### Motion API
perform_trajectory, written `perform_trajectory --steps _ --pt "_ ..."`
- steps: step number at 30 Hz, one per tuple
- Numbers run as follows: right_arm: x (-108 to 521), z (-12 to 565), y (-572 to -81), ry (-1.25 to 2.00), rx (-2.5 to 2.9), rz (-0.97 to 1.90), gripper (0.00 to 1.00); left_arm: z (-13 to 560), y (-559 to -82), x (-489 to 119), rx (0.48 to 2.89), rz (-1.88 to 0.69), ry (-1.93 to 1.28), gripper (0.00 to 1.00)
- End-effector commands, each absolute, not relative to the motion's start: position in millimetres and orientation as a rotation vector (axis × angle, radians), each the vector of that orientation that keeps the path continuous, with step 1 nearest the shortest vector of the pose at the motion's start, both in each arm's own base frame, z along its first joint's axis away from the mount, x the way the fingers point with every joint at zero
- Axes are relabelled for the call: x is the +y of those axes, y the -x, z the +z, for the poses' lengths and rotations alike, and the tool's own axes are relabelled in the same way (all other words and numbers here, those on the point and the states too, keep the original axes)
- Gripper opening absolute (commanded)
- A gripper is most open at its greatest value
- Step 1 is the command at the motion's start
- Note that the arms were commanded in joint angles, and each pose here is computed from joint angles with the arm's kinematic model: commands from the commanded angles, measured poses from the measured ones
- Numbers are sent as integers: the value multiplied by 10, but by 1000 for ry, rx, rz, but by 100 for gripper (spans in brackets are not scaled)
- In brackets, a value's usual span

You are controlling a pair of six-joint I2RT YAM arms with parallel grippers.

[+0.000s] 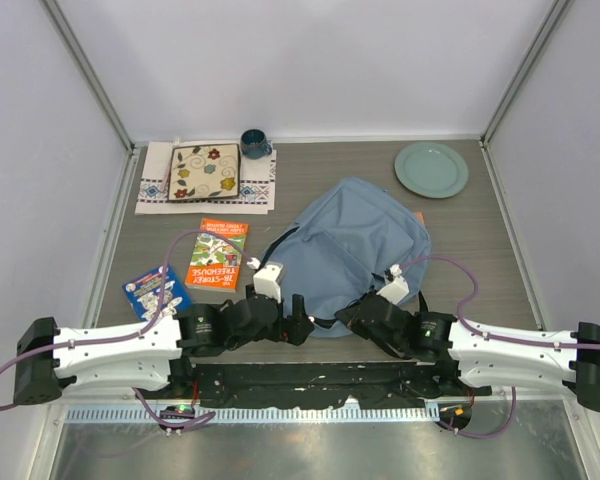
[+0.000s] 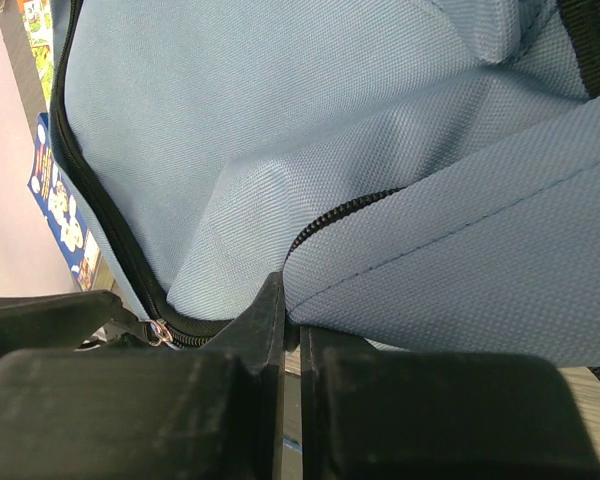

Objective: Pack the student bag
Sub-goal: Unzip the student bag at the center of the board.

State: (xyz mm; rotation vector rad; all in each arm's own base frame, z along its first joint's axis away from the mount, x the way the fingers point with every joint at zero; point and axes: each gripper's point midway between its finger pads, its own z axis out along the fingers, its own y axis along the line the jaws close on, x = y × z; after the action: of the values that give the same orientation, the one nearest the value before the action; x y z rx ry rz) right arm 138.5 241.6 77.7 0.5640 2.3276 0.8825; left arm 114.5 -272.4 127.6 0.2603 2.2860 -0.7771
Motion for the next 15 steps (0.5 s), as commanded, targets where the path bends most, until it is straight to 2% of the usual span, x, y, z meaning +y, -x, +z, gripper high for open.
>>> perform_trajectory --steps 1,7,15 --pt "2522 1081 -1488 -550 2247 951 1 1315 -1195 -2810 2264 -817 -298 97" --pt "2537 1090 -1480 -543 2252 956 1 1262 -1307 -2826 2319 -854 -344 97" --pt "2533 1092 -1481 -546 2250 958 1 1278 -1205 -2989 2357 -962 -541 86"
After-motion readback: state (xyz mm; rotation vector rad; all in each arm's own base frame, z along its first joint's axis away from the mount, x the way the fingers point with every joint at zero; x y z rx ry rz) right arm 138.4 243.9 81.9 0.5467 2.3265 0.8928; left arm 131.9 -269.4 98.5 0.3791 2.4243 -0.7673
